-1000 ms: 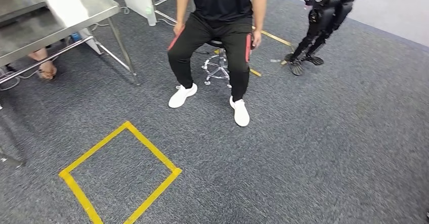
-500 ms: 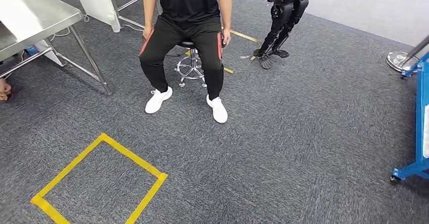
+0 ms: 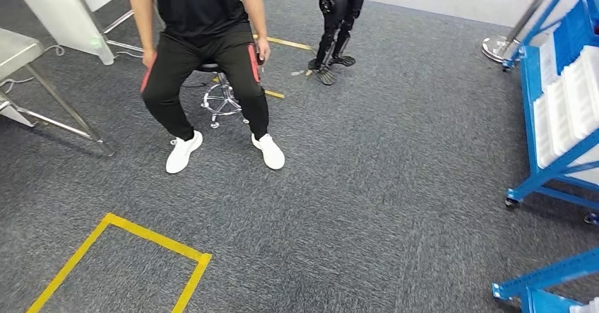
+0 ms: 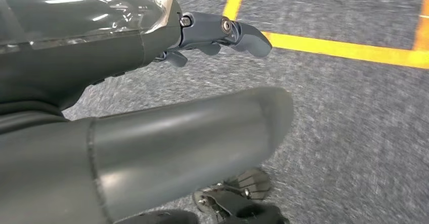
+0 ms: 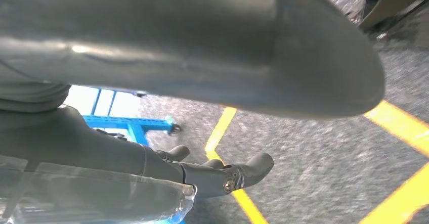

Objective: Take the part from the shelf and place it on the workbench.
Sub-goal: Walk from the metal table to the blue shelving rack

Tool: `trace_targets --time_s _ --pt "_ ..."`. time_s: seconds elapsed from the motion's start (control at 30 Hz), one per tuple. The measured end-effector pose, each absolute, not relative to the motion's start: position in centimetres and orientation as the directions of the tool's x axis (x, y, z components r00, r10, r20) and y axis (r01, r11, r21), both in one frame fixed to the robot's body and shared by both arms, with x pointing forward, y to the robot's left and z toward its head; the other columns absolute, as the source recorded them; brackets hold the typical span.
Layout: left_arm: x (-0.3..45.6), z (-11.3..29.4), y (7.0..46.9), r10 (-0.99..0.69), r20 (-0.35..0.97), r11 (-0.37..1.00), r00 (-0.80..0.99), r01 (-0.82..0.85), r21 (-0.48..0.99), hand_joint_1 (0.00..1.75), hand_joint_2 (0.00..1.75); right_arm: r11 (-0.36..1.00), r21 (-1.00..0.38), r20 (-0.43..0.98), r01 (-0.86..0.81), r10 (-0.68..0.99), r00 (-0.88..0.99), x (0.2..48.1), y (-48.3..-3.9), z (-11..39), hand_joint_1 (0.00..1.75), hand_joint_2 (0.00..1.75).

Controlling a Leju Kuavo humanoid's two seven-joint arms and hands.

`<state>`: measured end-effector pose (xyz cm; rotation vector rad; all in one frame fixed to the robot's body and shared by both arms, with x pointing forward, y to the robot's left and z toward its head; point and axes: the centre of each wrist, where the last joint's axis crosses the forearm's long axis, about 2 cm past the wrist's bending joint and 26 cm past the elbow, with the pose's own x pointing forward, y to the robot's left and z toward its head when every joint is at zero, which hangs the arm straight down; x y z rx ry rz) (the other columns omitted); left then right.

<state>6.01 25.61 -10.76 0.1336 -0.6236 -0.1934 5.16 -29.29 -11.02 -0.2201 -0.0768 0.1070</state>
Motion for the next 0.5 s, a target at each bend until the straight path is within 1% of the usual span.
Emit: trace_targets --time_s 0.5 --pt "5.7 -10.82 25.75 -0.235 0.562 0.97 0.793 0.155 0.187 0.0 0.0 0.971 -0.219 0.059 -0.093 0.109 0.992 5.05 -29.02 -11.03 0.0 0.0"
